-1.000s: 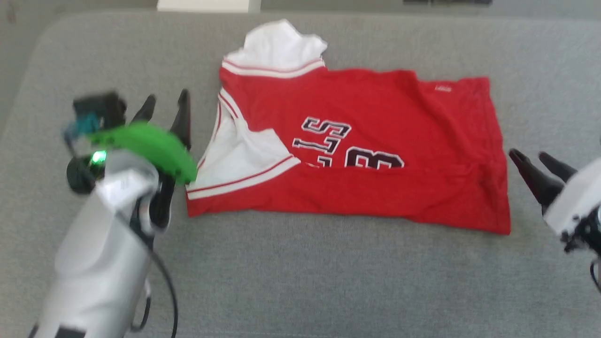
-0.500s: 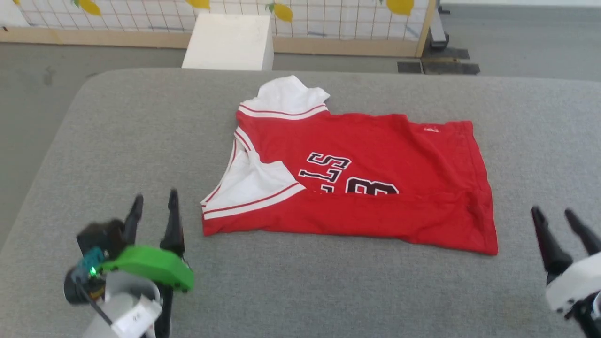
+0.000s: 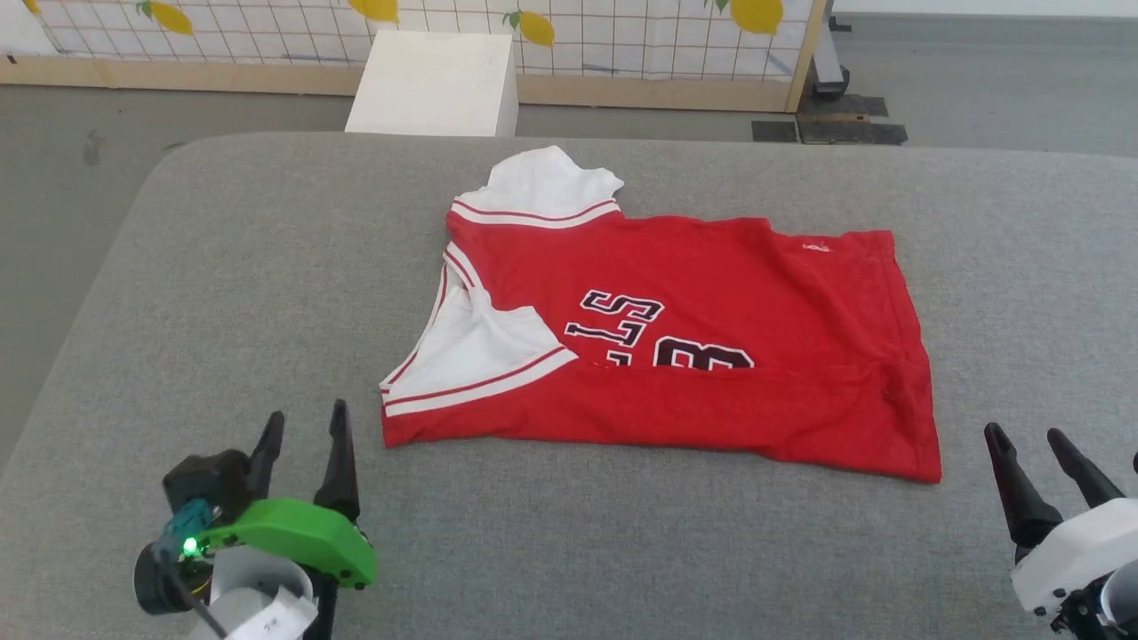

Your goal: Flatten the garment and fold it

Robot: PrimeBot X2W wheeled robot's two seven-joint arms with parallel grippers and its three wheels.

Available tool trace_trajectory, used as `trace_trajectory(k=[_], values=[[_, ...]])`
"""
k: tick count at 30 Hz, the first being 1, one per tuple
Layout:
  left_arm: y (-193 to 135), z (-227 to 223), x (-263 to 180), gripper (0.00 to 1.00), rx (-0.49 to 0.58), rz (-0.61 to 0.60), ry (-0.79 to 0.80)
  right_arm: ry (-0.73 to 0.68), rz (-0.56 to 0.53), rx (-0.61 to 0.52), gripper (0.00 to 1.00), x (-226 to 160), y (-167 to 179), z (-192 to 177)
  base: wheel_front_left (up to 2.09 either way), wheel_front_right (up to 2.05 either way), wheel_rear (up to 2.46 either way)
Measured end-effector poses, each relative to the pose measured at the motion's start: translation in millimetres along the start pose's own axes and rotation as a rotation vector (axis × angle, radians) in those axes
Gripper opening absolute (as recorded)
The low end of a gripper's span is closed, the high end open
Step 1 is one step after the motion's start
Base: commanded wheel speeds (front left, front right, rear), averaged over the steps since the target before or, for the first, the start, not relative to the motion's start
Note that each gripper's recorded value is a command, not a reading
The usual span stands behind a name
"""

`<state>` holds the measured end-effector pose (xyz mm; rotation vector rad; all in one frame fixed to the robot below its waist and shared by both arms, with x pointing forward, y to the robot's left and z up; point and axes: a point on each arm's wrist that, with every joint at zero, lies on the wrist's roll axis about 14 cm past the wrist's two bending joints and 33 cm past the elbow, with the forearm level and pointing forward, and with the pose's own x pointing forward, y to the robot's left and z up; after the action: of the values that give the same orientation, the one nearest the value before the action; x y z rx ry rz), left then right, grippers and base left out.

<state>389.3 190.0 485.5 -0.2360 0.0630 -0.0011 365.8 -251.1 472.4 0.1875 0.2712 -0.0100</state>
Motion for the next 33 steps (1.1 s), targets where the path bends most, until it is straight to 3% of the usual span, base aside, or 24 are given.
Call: trace_trajectory(k=[8, 14, 19, 28, 30, 33], values=[[-18, -18, 39, 1.0, 0.082, -0.072, 0.244, 0.029, 0.005, -0.011, 1.0, 14, 1, -2, 0.0, 0.0, 0.0], [-18, -60, 54, 1.0, 0.138, -0.059, 0.635, 0.055, 0.01, -0.022, 1.0, 31, 1, -4, 0.0, 0.0, 0.0], [-9, -89, 49, 1.0, 0.187, -0.021, 0.867, 0.087, 0.006, -0.022, 1.0, 39, -1, -14, 0.0, 0.0, 0.0], [-6, -122, 47, 1.0, 0.164, -0.006, 1.015, 0.121, -0.014, -0.02, 1.0, 48, -10, -24, 0.0, 0.0, 0.0], [-6, -124, 47, 0.03, 0.147, -0.002, 1.021, 0.143, -0.013, -0.027, 1.0, 47, -10, -28, 0.0, 0.0, 0.0], [-8, -124, 49, 0.0, 0.109, -0.006, 1.015, 0.184, -0.01, -0.042, 1.0, 46, -11, -34, 0.0, 0.0, 0.0]])
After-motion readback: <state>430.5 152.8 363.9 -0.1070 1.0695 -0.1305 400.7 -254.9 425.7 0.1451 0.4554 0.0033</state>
